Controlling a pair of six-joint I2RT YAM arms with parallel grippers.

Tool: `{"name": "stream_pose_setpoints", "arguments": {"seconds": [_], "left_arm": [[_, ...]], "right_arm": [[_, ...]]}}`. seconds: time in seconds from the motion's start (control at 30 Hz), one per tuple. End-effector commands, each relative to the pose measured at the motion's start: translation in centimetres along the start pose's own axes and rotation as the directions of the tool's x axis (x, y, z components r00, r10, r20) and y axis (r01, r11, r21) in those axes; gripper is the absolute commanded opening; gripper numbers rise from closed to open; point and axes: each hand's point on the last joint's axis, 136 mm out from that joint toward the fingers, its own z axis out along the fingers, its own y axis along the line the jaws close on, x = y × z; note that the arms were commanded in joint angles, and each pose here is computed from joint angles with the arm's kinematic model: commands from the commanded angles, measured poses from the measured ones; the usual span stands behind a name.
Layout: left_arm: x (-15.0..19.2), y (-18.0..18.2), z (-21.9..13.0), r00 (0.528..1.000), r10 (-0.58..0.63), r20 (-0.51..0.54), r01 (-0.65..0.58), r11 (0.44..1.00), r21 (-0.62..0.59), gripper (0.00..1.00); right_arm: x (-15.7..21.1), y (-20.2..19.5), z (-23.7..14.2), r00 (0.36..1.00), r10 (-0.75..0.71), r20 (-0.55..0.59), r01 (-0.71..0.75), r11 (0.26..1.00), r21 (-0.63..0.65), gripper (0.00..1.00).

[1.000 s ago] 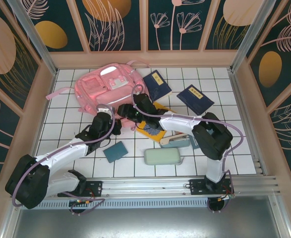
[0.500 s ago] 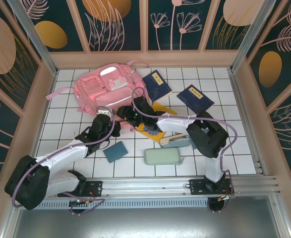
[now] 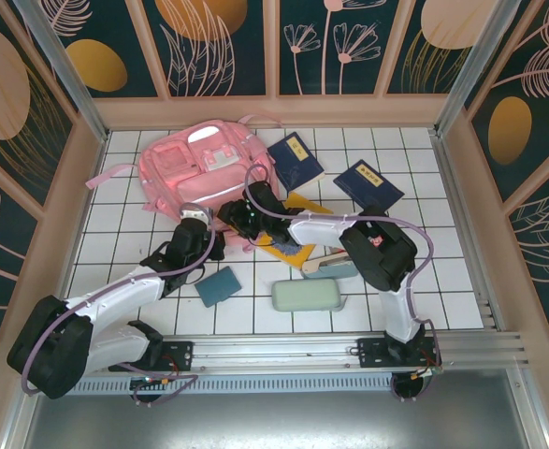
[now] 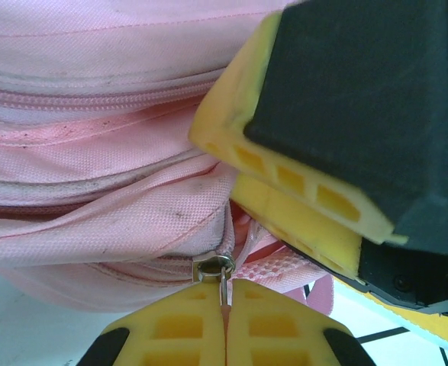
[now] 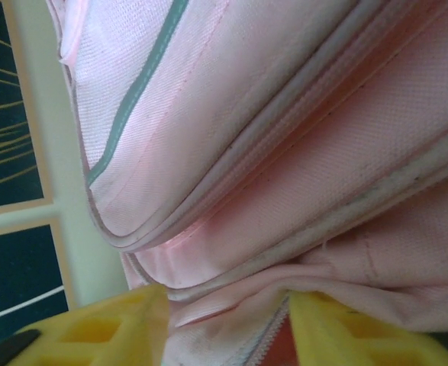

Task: Pack the student bag

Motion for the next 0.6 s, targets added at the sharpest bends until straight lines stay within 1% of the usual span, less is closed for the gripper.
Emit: {"name": "stream_pose_setpoints", "arguments": {"seconds": [0.0, 0.03, 0.07, 0.1, 0.2, 0.33, 0.43, 0.57], "left_arm": [[-2.3, -3.8, -1.1, 0.996, 0.025, 0.080, -0.038, 0.986, 0.162, 0.00], [-2.3, -3.8, -1.1, 0.996, 0.025, 0.081, -0.037, 0.986, 0.160, 0.00], [-2.4, -3.7, -1.0, 0.996, 0.025, 0.080, -0.037, 0.987, 0.154, 0.00], [-2.3, -3.6, -1.0, 0.997, 0.025, 0.079, -0.037, 0.989, 0.146, 0.00], [-2.5, -2.7, -1.1, 0.996, 0.017, 0.087, -0.025, 0.995, 0.098, 0.00], [-3.0, 0.2, -1.4, 0.993, -0.015, 0.119, 0.022, 0.998, -0.063, 0.00], [-3.1, 2.7, -2.0, 0.991, -0.026, 0.135, 0.053, 0.979, -0.197, 0.00], [-3.5, 4.8, -2.8, 0.987, -0.038, 0.157, 0.087, 0.944, -0.319, 0.00]], "right_arm": [[-1.8, -1.1, 1.4, 0.999, 0.002, 0.033, -0.002, 1.000, 0.021, 0.30], [-2.0, -1.1, 1.5, 1.000, 0.001, 0.029, -0.001, 1.000, 0.014, 0.15], [-2.0, -1.3, 1.5, 1.000, 0.003, 0.028, -0.003, 1.000, 0.015, 0.04], [-2.2, -1.3, 1.3, 0.999, -0.001, 0.035, 0.001, 1.000, 0.011, 0.00], [-3.1, -1.0, 0.3, 0.996, -0.043, 0.078, 0.041, 0.999, 0.019, 0.00], [-5.1, 0.7, -1.8, 0.976, -0.160, 0.148, 0.154, 0.987, 0.049, 0.00], [-6.8, 2.1, -3.5, 0.947, -0.254, 0.199, 0.241, 0.967, 0.086, 0.00], [-9.0, 3.5, -5.7, 0.910, -0.329, 0.251, 0.310, 0.944, 0.115, 0.00]]}}
